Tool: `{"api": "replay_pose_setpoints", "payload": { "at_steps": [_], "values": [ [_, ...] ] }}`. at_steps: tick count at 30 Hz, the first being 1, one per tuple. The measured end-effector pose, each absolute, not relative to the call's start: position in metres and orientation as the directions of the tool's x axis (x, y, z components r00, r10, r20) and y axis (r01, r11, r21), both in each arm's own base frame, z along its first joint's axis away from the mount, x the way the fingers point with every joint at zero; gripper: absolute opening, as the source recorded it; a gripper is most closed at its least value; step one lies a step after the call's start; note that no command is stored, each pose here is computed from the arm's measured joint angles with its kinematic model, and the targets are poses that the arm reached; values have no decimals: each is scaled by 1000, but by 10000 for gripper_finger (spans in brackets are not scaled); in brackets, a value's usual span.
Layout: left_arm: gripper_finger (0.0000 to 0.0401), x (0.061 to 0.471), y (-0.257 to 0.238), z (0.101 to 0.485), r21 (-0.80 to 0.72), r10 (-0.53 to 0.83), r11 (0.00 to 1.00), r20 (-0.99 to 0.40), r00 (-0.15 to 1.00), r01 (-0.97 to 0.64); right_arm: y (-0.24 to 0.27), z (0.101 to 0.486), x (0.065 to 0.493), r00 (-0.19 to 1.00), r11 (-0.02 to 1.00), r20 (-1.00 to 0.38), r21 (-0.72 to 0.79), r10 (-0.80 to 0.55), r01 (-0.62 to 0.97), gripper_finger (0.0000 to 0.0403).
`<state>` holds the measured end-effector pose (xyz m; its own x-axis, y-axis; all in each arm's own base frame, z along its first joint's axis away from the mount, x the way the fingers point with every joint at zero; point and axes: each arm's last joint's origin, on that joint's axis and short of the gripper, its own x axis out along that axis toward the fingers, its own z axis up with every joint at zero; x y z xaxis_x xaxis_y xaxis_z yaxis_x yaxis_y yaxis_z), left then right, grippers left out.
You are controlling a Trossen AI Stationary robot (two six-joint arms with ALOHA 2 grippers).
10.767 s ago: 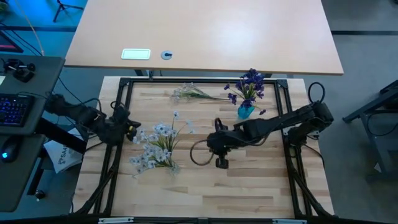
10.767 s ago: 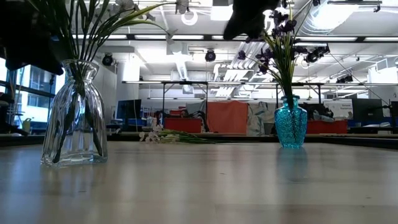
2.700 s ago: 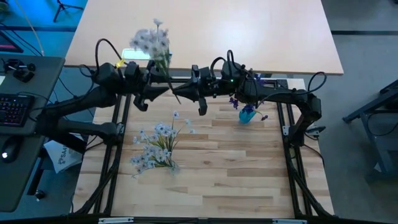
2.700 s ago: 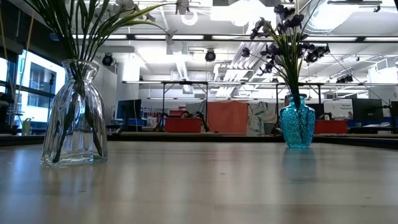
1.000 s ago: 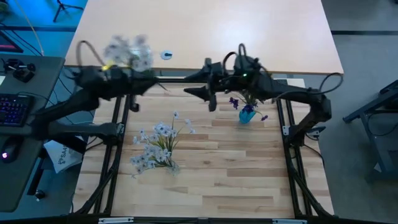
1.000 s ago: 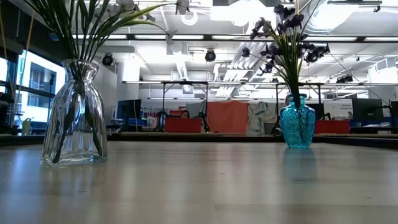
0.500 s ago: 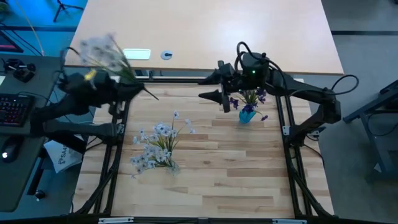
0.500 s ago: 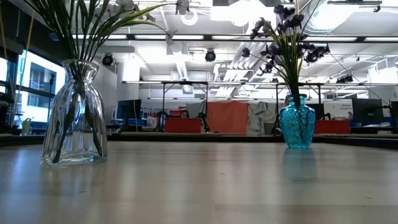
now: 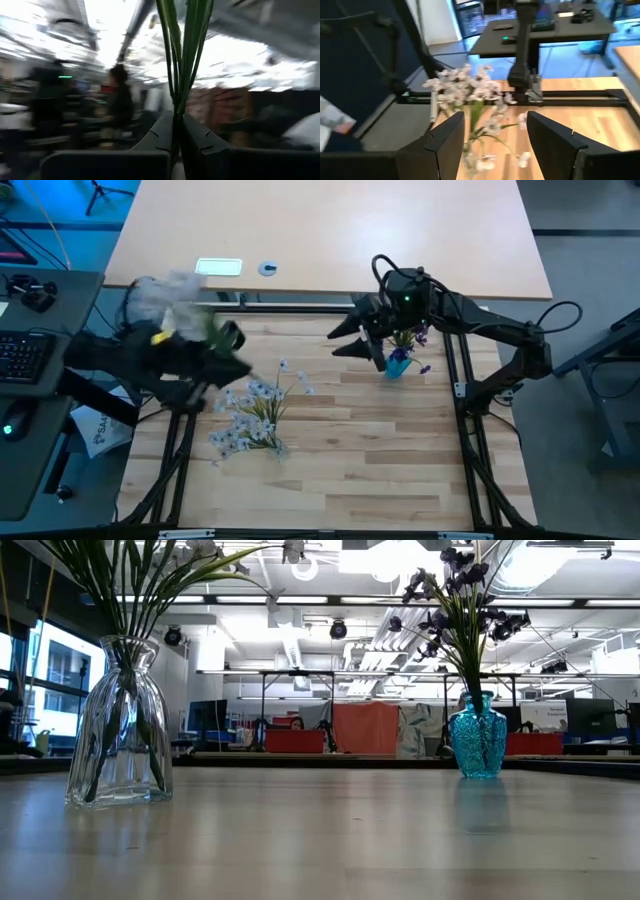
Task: Sort flowers into vase by color
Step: Put the white flowers into the transparent vase
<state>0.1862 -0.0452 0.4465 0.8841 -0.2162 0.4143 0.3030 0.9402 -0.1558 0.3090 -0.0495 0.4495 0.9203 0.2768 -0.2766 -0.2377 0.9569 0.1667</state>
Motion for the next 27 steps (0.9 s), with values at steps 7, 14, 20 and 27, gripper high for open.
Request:
{"api": "replay_pose_setpoints", "payload": {
  "at_steps": [7,14,20,27],
  "values": [
    [0,162,-83,446,-314,-379,823,315,870,473,-26,449,311,876,906,-271,263,398,-331,209],
    [0,134,-117,434,-410,-508,741,175,844,531,21,447,315,852,870,-288,373,438,-321,208],
    [0,106,-146,425,-403,-628,671,137,766,622,59,445,328,935,906,-251,401,252,-137,208],
    [0,95,-160,416,-310,-512,800,91,854,513,110,425,368,948,844,-111,495,299,-208,208]
  ]
}}
